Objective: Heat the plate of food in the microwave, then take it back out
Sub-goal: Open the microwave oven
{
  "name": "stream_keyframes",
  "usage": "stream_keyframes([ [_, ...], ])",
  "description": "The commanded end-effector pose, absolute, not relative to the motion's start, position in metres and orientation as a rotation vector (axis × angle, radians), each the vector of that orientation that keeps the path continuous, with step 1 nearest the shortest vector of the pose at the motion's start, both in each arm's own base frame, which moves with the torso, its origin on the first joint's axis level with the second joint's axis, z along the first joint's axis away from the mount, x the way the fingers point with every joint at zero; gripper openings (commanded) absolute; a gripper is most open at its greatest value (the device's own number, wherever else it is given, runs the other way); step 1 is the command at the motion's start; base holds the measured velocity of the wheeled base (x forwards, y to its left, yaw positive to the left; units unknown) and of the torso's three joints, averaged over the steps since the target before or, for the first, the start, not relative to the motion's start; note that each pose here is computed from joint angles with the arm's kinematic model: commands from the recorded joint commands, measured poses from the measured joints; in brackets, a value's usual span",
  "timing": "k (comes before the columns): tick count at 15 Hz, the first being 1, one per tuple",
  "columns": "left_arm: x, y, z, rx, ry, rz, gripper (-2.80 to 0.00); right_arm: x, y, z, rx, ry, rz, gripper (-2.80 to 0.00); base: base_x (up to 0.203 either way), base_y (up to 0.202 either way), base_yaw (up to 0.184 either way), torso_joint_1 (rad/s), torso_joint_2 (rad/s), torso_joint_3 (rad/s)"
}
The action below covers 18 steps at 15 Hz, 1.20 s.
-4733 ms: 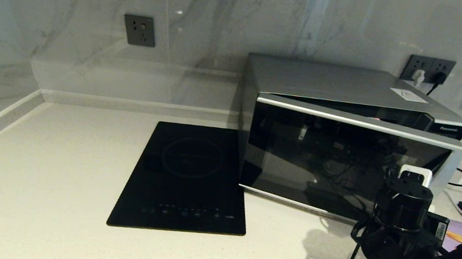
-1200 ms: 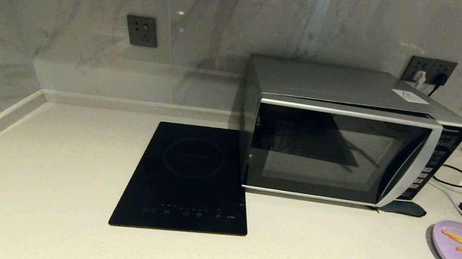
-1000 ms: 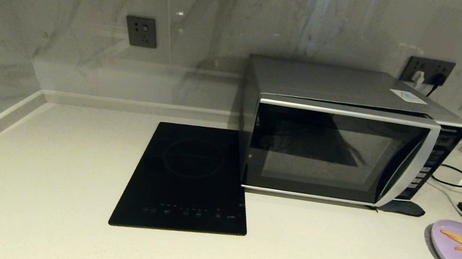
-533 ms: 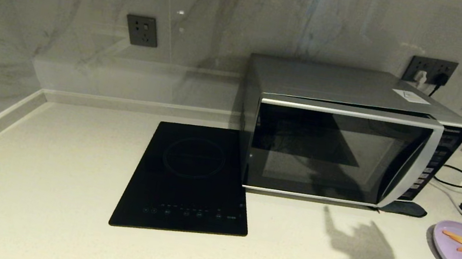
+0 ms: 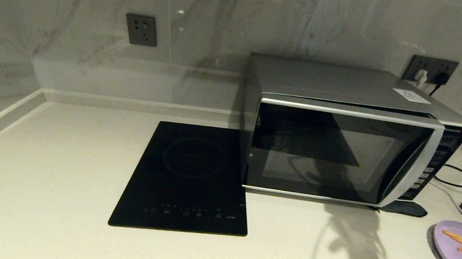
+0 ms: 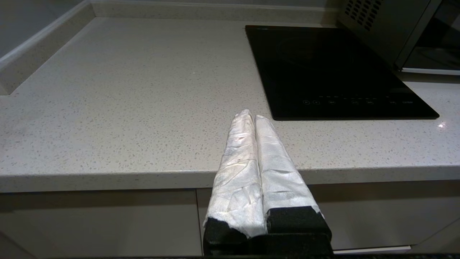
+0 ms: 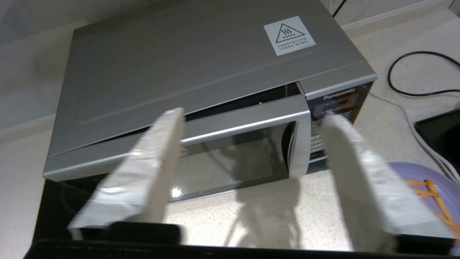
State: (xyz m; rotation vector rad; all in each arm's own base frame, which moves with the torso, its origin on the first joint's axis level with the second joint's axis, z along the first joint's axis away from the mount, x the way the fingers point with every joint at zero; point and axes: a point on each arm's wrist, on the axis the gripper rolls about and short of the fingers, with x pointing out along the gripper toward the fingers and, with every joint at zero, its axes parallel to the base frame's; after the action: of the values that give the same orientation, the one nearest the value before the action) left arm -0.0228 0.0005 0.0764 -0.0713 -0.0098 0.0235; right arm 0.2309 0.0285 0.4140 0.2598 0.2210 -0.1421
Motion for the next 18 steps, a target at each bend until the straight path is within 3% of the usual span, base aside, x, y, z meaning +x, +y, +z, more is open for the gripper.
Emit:
stream_keyframes([
  [1,-0.023,0.000,0.076,-0.072,-0.009,0.024,-2.80,0.249,0.030,0.405,0.257,0.245,-0.149,-2.80,0.000,0.000,0.000,0.000,0.00,0.000],
  [18,-0.023,0.000,0.076,-0.072,-0.009,0.024,-2.80,0.362,0.008,0.324,0.233,0.427,-0.256,-2.80,0.000,0.000,0.000,0.000,0.00,0.000],
])
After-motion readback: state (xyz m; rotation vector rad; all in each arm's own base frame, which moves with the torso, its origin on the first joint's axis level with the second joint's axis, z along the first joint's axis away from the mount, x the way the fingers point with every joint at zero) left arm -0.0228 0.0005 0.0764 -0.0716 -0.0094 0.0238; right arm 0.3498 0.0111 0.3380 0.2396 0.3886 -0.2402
